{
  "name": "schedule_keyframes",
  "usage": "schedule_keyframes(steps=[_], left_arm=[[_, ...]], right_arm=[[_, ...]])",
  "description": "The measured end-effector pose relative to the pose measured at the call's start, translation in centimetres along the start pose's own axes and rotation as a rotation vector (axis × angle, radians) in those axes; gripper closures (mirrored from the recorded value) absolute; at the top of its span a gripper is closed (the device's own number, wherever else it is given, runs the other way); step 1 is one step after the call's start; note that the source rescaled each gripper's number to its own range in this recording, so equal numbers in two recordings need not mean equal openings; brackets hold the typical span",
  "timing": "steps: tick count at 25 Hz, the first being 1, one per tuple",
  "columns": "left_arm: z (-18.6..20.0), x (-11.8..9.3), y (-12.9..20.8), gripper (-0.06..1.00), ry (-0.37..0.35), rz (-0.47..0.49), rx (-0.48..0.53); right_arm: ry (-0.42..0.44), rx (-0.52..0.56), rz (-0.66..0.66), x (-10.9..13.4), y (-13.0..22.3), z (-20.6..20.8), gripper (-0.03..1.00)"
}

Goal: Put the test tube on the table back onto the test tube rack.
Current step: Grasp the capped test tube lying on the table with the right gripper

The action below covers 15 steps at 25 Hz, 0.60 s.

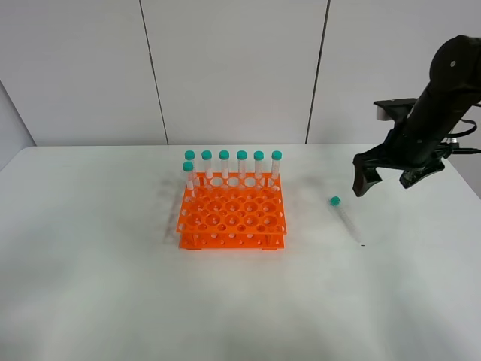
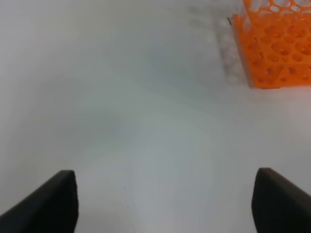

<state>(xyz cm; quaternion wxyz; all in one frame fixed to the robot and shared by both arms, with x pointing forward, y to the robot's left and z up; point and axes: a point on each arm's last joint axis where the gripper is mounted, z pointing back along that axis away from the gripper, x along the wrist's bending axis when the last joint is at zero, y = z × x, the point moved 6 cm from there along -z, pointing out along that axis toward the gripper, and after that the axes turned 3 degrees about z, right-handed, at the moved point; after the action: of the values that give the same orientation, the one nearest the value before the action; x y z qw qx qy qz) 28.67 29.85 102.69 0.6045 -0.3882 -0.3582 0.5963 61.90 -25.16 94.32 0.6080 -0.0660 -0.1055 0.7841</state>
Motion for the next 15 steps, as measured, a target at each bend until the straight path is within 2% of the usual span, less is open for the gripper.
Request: schedule_keyframes(steps=[3,6,10,15], left_arm=[[0.0,0.0,0.0,-0.04,0.0,0.0,0.0],[0.0,0.0,0.0,-0.04,0.0,0.0,0.0],[0.0,0.0,0.0,-0.04,0.0,0.0,0.0],[0.0,0.0,0.0,-0.04,0.0,0.0,0.0]], right_arm=[[0.018,-0.013,0.03,1.1,-0.4,-0.2,-0.03],[0.027,-0.024,0.006,1.1,-0.7,-0.1,-0.03],[0.031,0.04,0.005,1.1,0.4,-0.2,0.01],[0.032,0.043,-0.003,1.2,2.1,-0.1,0.03]])
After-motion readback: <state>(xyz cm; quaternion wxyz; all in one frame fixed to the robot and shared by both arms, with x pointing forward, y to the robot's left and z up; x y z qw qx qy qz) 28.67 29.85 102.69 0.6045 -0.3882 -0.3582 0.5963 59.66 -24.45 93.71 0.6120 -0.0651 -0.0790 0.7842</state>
